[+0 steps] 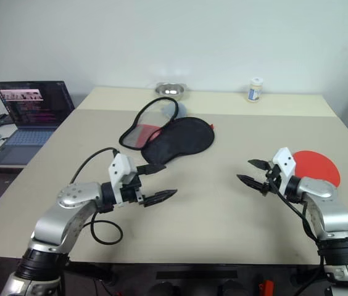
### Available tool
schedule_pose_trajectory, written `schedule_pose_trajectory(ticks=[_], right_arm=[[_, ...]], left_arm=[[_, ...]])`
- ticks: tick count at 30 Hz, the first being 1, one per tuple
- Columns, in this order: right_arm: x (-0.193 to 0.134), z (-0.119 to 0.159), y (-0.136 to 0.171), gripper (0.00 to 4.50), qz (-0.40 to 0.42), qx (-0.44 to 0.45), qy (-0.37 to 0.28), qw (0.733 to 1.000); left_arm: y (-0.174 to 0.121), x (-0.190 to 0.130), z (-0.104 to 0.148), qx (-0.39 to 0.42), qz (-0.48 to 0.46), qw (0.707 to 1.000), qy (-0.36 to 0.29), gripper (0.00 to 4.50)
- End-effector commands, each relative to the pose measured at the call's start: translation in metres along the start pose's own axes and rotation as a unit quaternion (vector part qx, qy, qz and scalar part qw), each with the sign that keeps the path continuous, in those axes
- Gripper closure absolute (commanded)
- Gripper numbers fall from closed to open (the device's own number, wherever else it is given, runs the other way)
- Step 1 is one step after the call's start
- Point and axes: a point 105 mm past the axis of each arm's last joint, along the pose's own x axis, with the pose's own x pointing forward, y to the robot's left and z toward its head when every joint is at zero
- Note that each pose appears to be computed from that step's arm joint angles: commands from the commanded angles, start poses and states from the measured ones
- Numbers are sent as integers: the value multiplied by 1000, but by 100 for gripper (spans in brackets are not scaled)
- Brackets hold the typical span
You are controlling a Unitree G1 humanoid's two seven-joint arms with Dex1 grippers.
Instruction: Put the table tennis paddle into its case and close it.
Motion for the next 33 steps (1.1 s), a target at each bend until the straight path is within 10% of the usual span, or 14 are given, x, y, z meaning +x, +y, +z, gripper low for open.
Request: schedule_pose_trajectory(ticks=[1, 33], right_arm=[[-7, 11, 2, 105, 0, -18, 3, 1000], [9, 56, 50, 105, -20, 21, -47, 998]], left_arm=[[9, 2, 7, 26, 8, 1000, -12, 0], [117, 22, -54, 56, 122, 981, 143, 0]])
